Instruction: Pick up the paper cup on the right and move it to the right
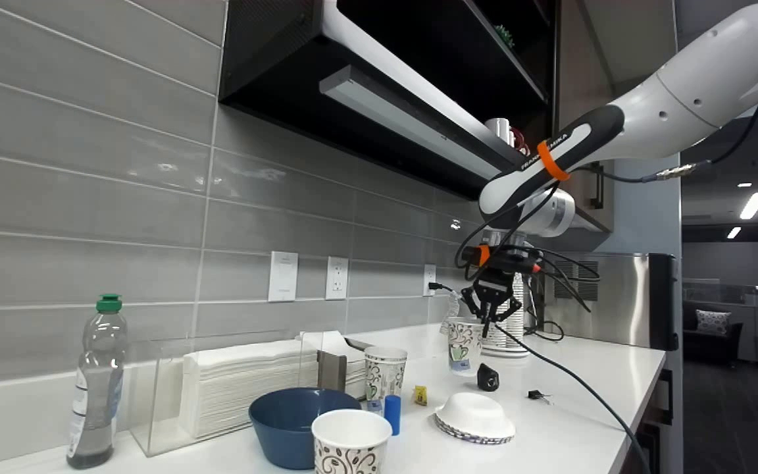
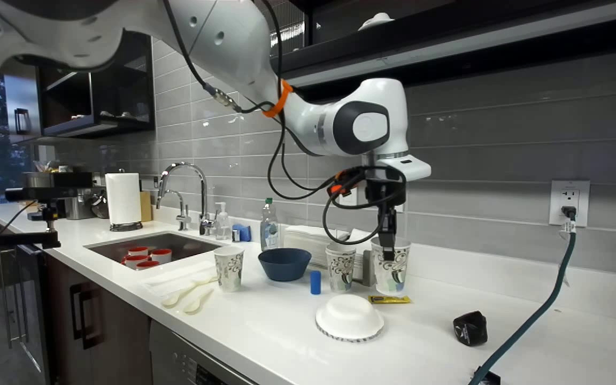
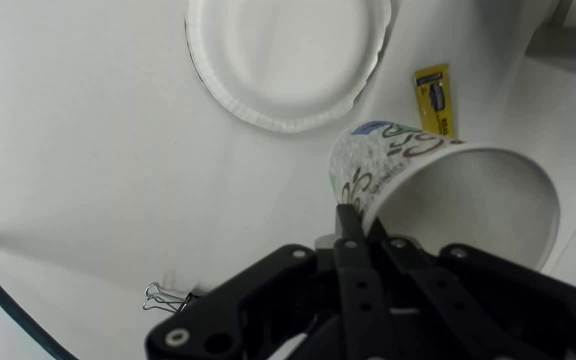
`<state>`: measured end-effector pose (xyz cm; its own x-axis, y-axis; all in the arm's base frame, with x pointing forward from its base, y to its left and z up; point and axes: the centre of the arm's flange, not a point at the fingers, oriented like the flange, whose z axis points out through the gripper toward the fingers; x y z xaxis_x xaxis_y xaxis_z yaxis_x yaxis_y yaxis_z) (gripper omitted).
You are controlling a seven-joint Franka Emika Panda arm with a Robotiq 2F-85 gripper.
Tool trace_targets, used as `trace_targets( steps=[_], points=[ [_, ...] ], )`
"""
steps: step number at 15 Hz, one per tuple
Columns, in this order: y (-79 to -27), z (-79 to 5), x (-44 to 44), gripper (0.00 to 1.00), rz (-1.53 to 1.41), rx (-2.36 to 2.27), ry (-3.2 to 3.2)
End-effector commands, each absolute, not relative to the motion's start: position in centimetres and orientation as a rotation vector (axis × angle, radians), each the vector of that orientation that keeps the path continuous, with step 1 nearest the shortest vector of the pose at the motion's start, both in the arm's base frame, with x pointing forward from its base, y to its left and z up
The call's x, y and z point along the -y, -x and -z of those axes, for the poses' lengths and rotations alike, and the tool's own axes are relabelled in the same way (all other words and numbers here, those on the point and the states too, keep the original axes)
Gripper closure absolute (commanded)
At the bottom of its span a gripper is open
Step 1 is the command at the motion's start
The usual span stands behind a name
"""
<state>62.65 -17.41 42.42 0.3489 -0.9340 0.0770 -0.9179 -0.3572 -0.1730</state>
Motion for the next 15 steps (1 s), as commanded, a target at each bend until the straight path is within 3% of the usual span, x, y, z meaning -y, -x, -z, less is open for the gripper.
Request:
trace_targets(
  steps=[1, 11, 12, 13, 15],
  points=[
    [-66.2, -41.1, 19.5, 0.99, 0.266, -1.975, 2.325],
    [-68.5, -35.8, 22.3, 0.99, 0.223, -2.368, 2.001],
    [-68.5, -35.6, 22.3, 0.72, 0.211, -2.379, 1.987],
    [-68.4, -35.7, 22.2, 0.71, 0.206, -2.385, 1.978],
    [-67.6, -37.0, 22.0, 0.58, 0.198, -2.379, 1.994]
  ],
)
